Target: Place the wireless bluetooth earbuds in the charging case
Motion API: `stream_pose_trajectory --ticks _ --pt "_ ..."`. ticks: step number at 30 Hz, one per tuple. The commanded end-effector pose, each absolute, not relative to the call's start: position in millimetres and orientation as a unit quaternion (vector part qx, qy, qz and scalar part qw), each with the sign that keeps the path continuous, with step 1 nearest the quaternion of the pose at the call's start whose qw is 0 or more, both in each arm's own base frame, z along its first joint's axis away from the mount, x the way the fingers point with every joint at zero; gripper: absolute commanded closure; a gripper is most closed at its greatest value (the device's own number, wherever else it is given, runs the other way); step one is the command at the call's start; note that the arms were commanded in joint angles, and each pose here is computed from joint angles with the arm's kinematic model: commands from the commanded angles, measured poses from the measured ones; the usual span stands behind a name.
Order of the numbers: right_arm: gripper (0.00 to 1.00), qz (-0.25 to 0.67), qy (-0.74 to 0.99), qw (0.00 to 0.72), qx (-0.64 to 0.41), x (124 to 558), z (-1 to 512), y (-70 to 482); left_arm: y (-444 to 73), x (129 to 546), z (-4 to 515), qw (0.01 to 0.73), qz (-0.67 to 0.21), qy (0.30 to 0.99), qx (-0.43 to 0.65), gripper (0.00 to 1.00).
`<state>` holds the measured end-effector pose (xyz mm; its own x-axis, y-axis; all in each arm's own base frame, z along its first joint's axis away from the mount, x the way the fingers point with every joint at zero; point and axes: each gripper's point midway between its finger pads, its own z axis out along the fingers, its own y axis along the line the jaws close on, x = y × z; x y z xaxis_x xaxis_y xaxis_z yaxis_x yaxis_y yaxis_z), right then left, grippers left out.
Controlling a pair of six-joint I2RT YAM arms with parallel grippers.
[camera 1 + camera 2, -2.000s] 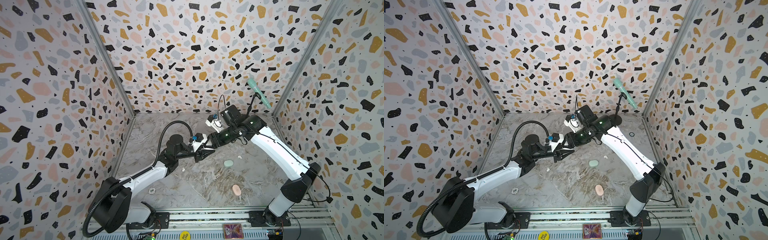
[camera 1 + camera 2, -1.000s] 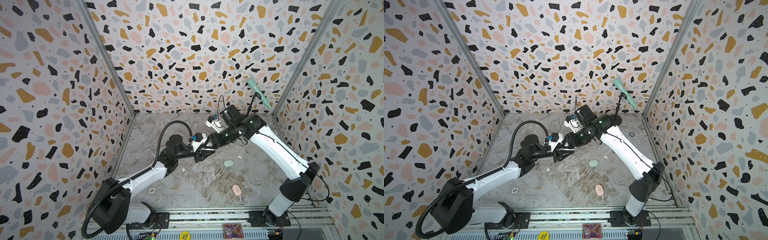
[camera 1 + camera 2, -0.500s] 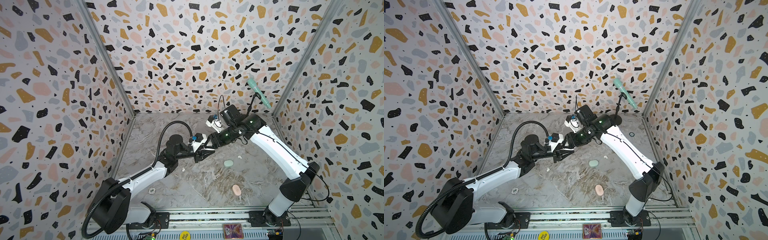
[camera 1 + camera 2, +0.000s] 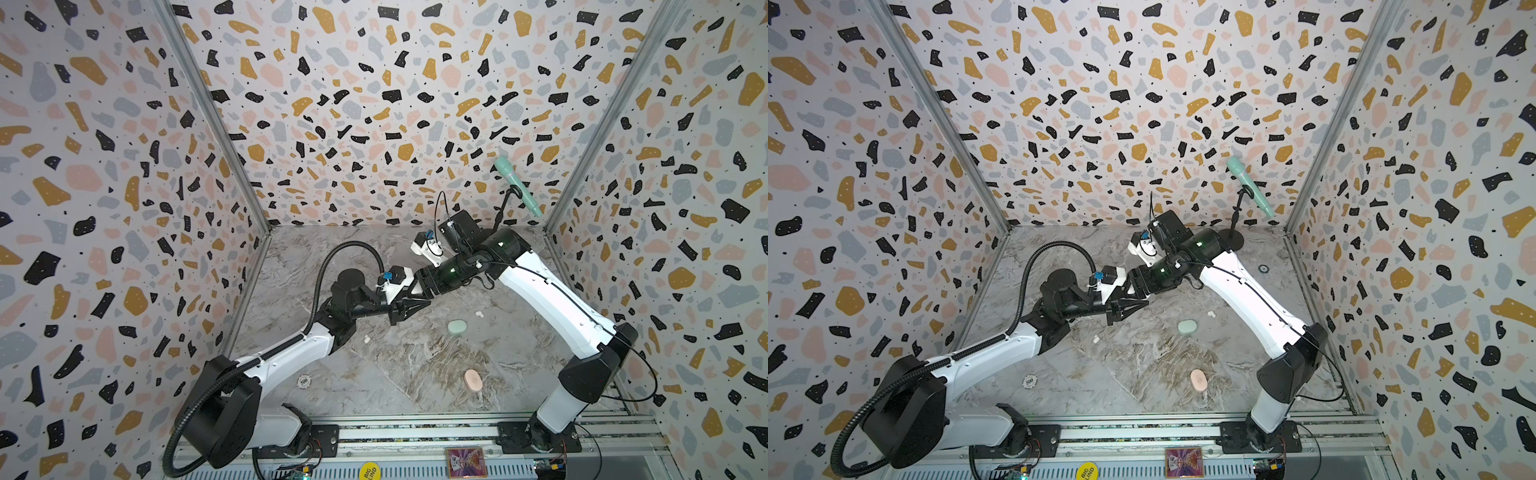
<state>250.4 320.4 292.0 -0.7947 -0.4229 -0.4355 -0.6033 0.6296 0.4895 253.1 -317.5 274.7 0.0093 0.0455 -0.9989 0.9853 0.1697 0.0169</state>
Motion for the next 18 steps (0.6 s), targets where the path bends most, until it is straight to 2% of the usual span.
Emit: stream_pose_trajectory --ticks 1,8,18 --pt "0.25 0.322 0.893 0.139 -0.282 248.7 295.9 315.2 -317.9 242.8 314.1 0.574 -0.446 0.488 0.483 0.58" --pt "0.18 0.331 0.891 0.163 -0.267 252.0 309.9 298.3 -318.9 241.2 300.5 0.557 -0.458 0.5 0.48 0.59" --pt "0.15 0.32 0.873 0.226 -0.291 244.0 319.1 269.3 -322.5 238.1 287.2 0.525 -0.485 0.511 0.478 0.62"
